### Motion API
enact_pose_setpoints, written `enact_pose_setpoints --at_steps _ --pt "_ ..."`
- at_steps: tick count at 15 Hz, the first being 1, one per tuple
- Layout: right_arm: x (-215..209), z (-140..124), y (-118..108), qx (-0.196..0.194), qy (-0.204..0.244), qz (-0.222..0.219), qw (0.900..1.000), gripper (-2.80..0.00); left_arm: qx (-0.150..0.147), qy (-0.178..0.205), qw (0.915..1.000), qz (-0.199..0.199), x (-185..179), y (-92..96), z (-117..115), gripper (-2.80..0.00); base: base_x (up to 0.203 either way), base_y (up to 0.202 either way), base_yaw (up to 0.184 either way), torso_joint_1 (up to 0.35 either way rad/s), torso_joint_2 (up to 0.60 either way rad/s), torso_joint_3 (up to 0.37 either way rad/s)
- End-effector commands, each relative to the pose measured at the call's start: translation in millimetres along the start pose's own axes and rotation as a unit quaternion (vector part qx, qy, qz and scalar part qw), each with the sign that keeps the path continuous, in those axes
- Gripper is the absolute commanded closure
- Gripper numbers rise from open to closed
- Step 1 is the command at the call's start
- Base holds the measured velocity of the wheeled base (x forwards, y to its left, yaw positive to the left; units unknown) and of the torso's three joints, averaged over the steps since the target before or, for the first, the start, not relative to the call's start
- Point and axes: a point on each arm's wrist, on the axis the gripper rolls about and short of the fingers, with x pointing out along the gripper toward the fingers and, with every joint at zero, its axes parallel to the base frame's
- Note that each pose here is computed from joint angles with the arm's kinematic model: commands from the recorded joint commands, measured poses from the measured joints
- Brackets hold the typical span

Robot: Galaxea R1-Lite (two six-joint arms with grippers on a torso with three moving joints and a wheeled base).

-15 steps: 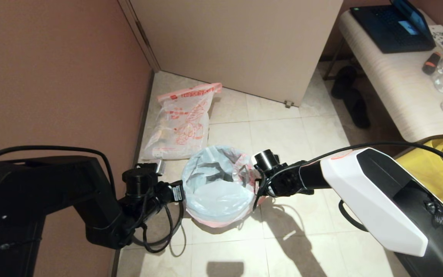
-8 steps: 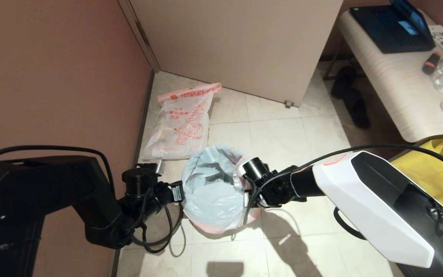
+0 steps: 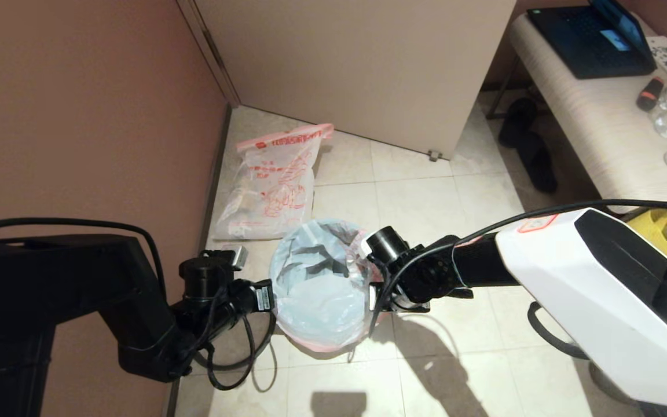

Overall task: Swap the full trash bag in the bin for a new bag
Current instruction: Put the new garbage bag on the trash can

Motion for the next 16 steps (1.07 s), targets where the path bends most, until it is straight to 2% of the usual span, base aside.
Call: enact_pose_setpoints --at_steps 1,4,5,8,11,15,16 --pt "-30.6 10.7 -5.4 0.013 -0.010 0.006 1.000 -2.80 0.000 -0.019 0.9998 -0.002 -3.9 -0.7 7.1 0.00 0.000 0.000 0.000 0.000 0.00 0.000" --pt "-46.1 16.8 -8.3 0.018 -0.021 0.013 1.000 -2.80 -0.001 -0.020 0.9998 -0.002 -3.7 -0.8 7.5 0.00 0.000 0.000 0.000 0.000 0.00 0.000" --pt "-47.1 18.1 -7.7 0.019 -0.023 0.016 0.999 -2.80 -0.001 -0.020 0.9998 -0.003 -3.8 -1.8 7.5 -2.80 0.000 0.000 0.000 0.000 0.00 0.000" --pt "-48.6 20.4 -5.1 0.018 -0.023 0.031 0.999 -2.80 0.000 -0.041 0.9991 -0.007 -11.3 -3.7 16.8 -2.80 0.000 0.000 0.000 0.000 0.00 0.000" --pt "-49.0 22.4 -4.8 0.013 -0.027 0.032 0.999 -2.80 -0.001 -0.079 0.9967 -0.018 -39.1 -7.5 33.5 -2.80 0.000 0.000 0.000 0.000 0.00 0.000" --pt "-52.7 24.0 -4.5 -0.004 -0.032 0.036 0.999 -2.80 -0.002 -0.082 0.9963 -0.023 -43.0 -9.8 34.3 -2.80 0.000 0.000 0.000 0.000 0.00 0.000" --pt "-53.8 24.9 -4.7 -0.013 -0.034 0.037 0.999 -0.64 -0.002 -0.082 0.9964 -0.022 -42.4 -9.8 33.9 0.00 0.000 0.000 0.000 0.000 0.00 0.000"
